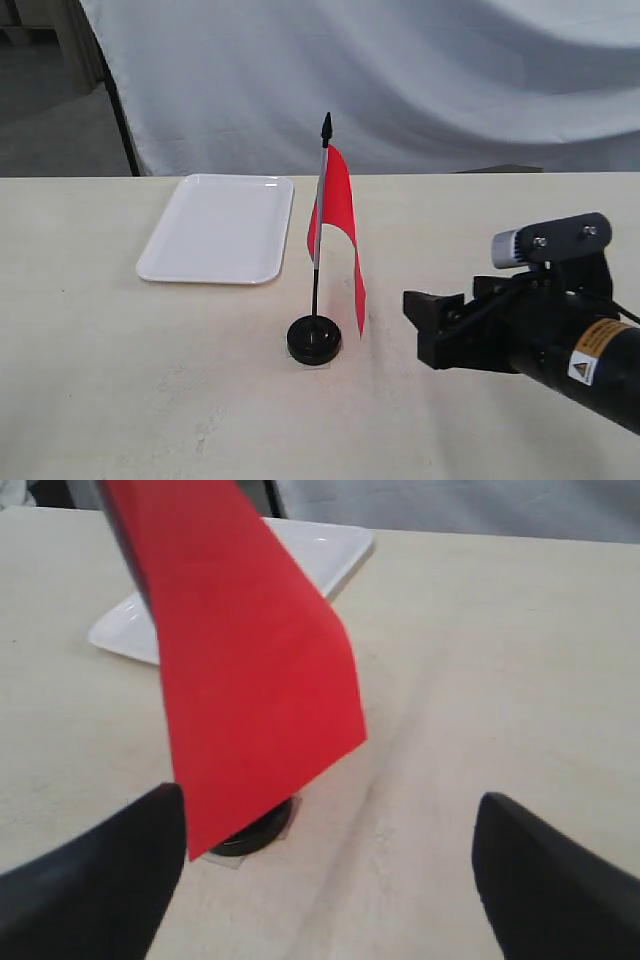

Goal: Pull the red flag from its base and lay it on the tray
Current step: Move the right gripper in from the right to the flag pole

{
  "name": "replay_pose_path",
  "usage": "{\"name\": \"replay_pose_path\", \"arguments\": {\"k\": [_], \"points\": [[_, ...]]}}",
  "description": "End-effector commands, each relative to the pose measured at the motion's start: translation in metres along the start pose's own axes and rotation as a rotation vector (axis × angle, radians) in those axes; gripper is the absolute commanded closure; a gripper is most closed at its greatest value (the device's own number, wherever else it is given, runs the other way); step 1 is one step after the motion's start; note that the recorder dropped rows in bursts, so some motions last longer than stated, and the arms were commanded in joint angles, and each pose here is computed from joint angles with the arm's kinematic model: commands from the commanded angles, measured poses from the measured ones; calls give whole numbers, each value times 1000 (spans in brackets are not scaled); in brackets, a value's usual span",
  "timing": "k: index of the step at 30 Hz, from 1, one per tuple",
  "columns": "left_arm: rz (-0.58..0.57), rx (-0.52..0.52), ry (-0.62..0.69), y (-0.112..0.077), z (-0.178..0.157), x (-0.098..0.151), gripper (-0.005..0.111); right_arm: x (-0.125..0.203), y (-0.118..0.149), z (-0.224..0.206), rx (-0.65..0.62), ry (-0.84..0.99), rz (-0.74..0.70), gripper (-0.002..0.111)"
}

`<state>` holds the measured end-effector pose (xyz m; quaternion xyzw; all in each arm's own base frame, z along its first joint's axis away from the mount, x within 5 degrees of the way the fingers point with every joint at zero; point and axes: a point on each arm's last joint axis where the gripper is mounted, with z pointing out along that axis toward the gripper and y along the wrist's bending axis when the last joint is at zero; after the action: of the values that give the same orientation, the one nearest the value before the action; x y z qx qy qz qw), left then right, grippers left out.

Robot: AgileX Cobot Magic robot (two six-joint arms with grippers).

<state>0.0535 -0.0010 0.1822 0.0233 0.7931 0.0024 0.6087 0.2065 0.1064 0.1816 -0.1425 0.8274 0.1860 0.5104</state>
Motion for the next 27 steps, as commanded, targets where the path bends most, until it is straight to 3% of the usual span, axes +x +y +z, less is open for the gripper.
{"name": "replay_pose_path", "arguments": {"k": [1,17,27], "points": [[-4,-3,-6,0,0,0,107,-4,12,19,-56,-7,-41,34],[-4,-3,-6,0,0,0,107,-15,45,80,-161,-33,-92,34],[-4,-3,-6,0,0,0,107,-3,45,112,-161,-17,-83,34]]}}
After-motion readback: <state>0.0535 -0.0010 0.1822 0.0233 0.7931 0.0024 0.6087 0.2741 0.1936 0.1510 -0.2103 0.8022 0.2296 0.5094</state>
